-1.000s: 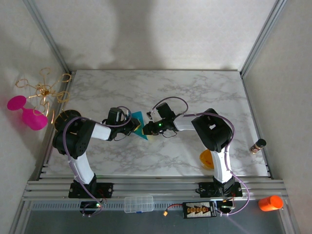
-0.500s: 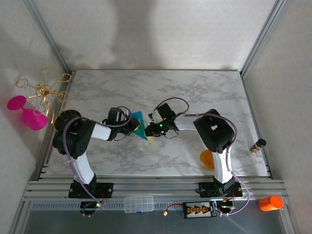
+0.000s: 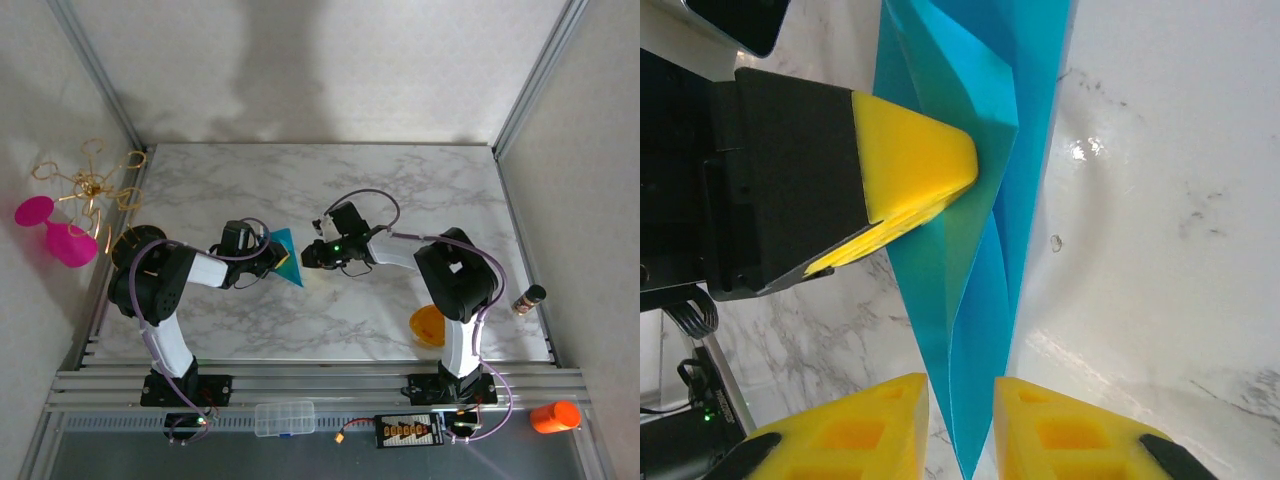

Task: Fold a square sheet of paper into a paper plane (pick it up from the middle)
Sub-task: Fourth fold the wing at the center of the table.

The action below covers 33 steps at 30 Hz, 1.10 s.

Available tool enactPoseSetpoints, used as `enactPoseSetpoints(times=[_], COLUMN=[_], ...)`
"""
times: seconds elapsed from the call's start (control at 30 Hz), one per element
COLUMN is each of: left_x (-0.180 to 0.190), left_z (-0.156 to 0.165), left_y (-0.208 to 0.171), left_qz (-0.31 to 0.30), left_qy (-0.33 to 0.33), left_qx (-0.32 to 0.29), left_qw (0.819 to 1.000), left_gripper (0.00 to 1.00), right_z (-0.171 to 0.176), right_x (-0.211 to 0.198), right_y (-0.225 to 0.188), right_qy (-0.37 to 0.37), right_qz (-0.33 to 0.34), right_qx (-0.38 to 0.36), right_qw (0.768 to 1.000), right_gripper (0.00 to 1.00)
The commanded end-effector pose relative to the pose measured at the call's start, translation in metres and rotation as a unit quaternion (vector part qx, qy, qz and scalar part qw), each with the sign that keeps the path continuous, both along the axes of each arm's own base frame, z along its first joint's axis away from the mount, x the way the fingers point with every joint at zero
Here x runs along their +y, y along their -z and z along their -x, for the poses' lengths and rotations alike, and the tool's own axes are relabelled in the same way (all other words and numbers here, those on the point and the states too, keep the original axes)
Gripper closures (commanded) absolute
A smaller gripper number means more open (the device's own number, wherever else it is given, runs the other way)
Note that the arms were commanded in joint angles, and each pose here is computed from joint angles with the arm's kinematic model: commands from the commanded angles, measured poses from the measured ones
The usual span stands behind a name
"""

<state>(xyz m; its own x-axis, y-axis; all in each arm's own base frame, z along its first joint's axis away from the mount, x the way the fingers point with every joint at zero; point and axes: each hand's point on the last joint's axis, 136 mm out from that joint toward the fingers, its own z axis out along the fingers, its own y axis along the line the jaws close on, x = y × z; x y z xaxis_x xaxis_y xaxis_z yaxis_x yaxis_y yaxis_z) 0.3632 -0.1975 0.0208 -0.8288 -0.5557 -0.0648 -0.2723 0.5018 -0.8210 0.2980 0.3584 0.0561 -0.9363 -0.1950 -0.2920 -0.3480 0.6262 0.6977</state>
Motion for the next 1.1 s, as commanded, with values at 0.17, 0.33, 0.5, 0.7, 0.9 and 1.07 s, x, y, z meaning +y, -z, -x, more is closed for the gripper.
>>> enactPoseSetpoints(times=[0.17,0.33,0.5,0.7,0.9,1.07], left_x=[0.006,0.006,0.007,0.007,0.006,0.005], left_z=[0.005,0.006,0.006,0.007,0.007,0.006], left_y=[0.016,0.017,0.018,0.019,0.018,0.016], left_qz=[-0.017,-0.018,-0.018,-0.016,-0.015,-0.011], left_qy=[-0.002,-0.002,-0.005,-0.007,-0.007,-0.006], left_qx=[0.031,0.034,0.038,0.043,0.043,0.041], left_qw=[0.999,0.999,0.999,0.999,0.999,0.999], left_gripper=[0.87,0.87,0.87,0.86,0.85,0.84], right_z=[0.014,0.021,0.023,0.023,0.022,0.023], right_x=[0.03,0.043,0.045,0.041,0.035,0.033], right_y=[-0.015,-0.008,0.006,0.017,0.026,0.03], right_qy=[-0.051,-0.07,-0.067,-0.06,-0.052,-0.049], right_qz=[-0.031,-0.02,0.001,0.022,0.041,0.047], right_qx=[-0.004,-0.001,0.005,0.008,0.012,0.016], right_qw=[0.998,0.997,0.998,0.998,0.998,0.998], right_gripper=[0.85,0.89,0.9,0.9,0.91,0.91])
